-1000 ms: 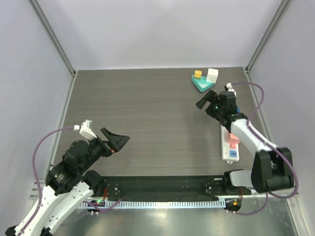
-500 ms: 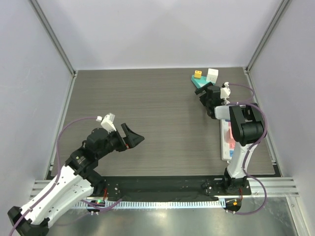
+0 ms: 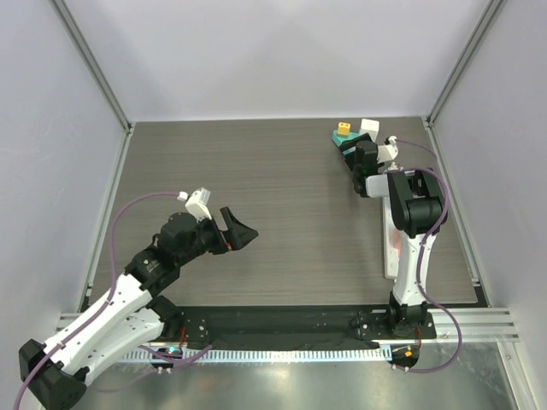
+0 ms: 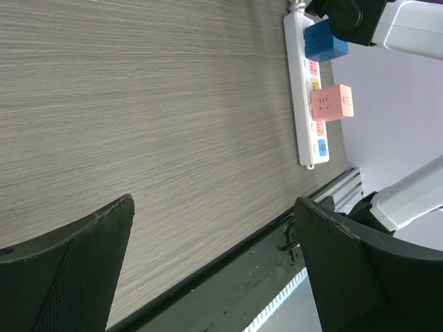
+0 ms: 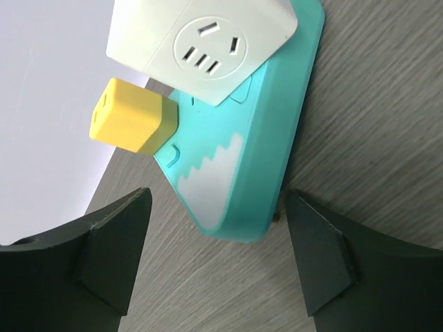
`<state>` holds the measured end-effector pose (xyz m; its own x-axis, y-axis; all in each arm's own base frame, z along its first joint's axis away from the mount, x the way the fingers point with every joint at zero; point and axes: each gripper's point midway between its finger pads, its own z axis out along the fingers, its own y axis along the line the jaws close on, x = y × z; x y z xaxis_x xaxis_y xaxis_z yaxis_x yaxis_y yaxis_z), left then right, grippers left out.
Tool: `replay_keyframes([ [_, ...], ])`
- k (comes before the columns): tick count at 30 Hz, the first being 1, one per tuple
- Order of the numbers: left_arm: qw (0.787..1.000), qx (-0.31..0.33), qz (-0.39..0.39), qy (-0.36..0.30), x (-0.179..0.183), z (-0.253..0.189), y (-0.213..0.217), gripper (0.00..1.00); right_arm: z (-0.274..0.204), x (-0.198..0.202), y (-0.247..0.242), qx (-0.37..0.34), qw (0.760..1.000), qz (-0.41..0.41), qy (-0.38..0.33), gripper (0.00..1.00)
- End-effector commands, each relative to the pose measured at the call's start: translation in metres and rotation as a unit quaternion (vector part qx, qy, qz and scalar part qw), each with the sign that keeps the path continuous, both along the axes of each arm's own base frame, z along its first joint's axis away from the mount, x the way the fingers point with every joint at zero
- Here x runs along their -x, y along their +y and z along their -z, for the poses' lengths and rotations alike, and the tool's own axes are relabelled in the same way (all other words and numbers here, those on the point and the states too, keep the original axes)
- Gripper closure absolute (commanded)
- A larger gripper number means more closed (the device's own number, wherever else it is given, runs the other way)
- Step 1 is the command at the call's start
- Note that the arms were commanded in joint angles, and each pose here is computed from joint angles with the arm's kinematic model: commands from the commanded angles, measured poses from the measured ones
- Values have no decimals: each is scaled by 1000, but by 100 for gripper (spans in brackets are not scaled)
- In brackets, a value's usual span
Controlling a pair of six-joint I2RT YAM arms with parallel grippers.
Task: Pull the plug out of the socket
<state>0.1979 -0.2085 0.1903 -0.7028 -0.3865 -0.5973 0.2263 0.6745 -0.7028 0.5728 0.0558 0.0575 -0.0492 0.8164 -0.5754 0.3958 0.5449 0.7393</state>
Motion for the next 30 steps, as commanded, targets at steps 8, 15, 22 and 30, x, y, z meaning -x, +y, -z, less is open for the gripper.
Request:
replay_keyframes([
  [8,1000,-1,-12,-28,-16,-22,-3,10,13,-8,-19,-18,1000,-2,-14,68],
  [15,998,-56,-24,-31,-29,-35,3,12,6,10,13,-21,995,-93,-6,99],
  [22,991,-128,-10,-34,-54,-45,-3,18,-20,76,71,-74,976,-204,-20,99],
  [30,987,-151,45,27,-85,-30,-49,32,-19,175,123,-71,960,-272,-20,99],
])
